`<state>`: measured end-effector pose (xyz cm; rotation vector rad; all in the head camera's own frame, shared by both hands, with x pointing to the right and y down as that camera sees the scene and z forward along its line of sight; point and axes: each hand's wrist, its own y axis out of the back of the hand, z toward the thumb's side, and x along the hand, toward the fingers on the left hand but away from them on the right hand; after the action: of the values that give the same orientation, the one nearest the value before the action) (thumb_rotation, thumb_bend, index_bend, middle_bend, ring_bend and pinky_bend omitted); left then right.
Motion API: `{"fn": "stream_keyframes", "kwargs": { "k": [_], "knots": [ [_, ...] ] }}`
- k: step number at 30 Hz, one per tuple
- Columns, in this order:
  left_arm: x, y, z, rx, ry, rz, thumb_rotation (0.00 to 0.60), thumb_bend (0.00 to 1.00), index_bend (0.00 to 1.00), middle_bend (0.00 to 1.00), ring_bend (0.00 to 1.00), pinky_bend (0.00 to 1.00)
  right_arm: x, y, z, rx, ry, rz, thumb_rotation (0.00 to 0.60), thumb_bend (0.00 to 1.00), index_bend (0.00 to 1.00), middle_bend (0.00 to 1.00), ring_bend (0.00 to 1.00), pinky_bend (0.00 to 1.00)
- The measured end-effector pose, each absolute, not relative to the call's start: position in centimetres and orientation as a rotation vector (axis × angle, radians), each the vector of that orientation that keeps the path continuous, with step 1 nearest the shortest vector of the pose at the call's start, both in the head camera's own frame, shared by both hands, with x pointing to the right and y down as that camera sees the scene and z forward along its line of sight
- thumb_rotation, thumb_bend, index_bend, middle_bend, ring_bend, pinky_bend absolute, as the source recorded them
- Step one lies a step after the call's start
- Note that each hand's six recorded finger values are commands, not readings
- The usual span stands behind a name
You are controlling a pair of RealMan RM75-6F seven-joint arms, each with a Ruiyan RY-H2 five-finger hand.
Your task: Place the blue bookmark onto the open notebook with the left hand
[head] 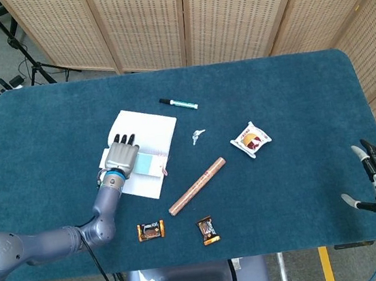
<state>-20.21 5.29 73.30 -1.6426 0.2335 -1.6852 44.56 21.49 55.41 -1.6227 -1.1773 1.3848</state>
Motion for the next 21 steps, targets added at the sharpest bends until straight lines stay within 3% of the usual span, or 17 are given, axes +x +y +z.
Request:
{"fn": "stream_keyframes", "kwargs": {
  "k": [16, 21],
  "knots": [
    [-20.06, 5.04, 73.75, -1.648, 0.243, -1.682, 0.6, 0.26, 0.38, 0.0, 0.0, 0.0, 44.47, 21.47, 55.51, -1.625, -1.174, 1.384, 0.6, 0.18, 0.0, 0.0, 0.0, 0.0],
    [-19.97, 5.02, 73.86, -1.665, 0.255, -1.676, 0.6, 0.24, 0.29, 0.0, 0.0, 0.0, 44.47, 21.48, 55.48, -1.623, -1.174, 1.384, 0.6, 0.18, 0.0, 0.0, 0.0, 0.0]
  ]
}}
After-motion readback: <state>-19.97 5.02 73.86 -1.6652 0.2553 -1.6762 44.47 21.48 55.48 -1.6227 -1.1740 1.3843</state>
